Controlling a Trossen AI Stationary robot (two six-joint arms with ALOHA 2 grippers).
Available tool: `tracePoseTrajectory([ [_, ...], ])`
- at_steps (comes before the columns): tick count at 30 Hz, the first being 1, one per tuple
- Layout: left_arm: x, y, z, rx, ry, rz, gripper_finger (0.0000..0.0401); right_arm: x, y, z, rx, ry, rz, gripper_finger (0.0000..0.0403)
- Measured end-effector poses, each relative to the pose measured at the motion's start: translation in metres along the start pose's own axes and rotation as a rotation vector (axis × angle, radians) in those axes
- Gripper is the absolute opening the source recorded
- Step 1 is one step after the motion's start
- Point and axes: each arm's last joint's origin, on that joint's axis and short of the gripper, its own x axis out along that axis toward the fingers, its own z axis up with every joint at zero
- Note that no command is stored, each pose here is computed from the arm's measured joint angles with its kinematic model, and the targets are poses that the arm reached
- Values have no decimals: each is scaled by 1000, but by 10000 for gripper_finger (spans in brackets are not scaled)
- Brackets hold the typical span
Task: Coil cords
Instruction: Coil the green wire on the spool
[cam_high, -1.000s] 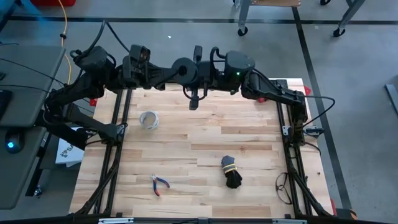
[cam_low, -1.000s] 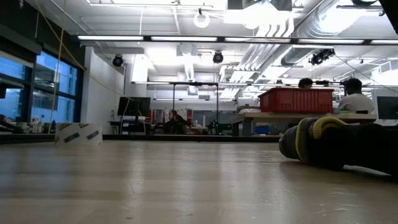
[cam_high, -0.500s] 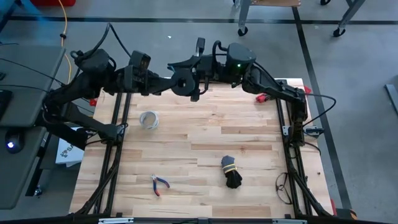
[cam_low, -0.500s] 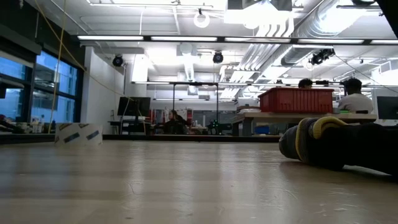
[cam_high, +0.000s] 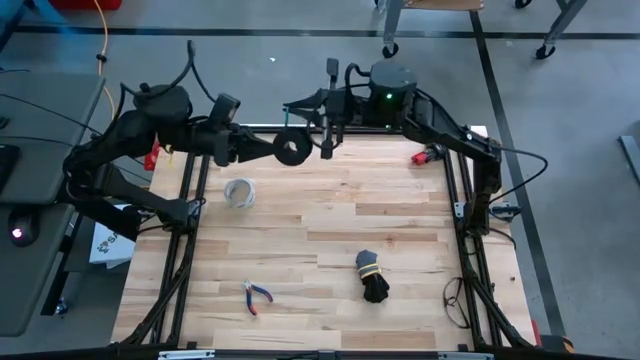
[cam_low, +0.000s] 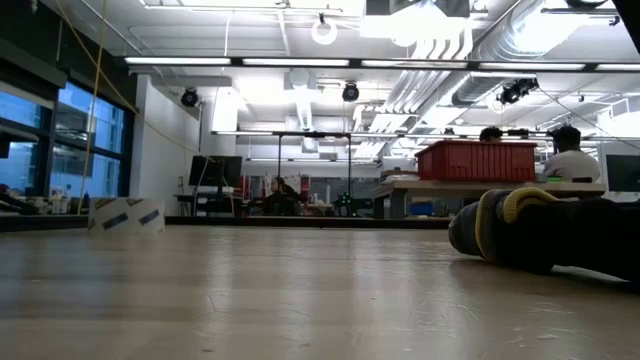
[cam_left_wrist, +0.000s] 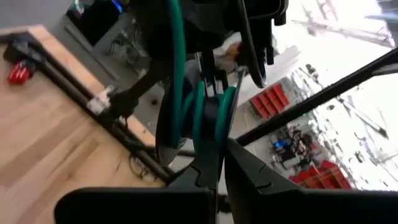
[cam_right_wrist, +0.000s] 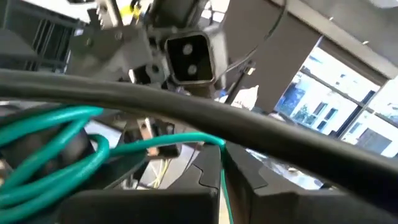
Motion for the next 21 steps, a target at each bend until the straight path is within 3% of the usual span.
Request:
tracePoseTrajectory([
  [5,0,4,-1,23,35,13,7,1,2,-3,-1,19,17,0],
  [11,-2,16,-6,126,82,147,7,0,3,-6,-6,61,33,0],
  [21,-5,28,-5,480,-25,463,7,-1,2,-15,-20,183,-20,0],
])
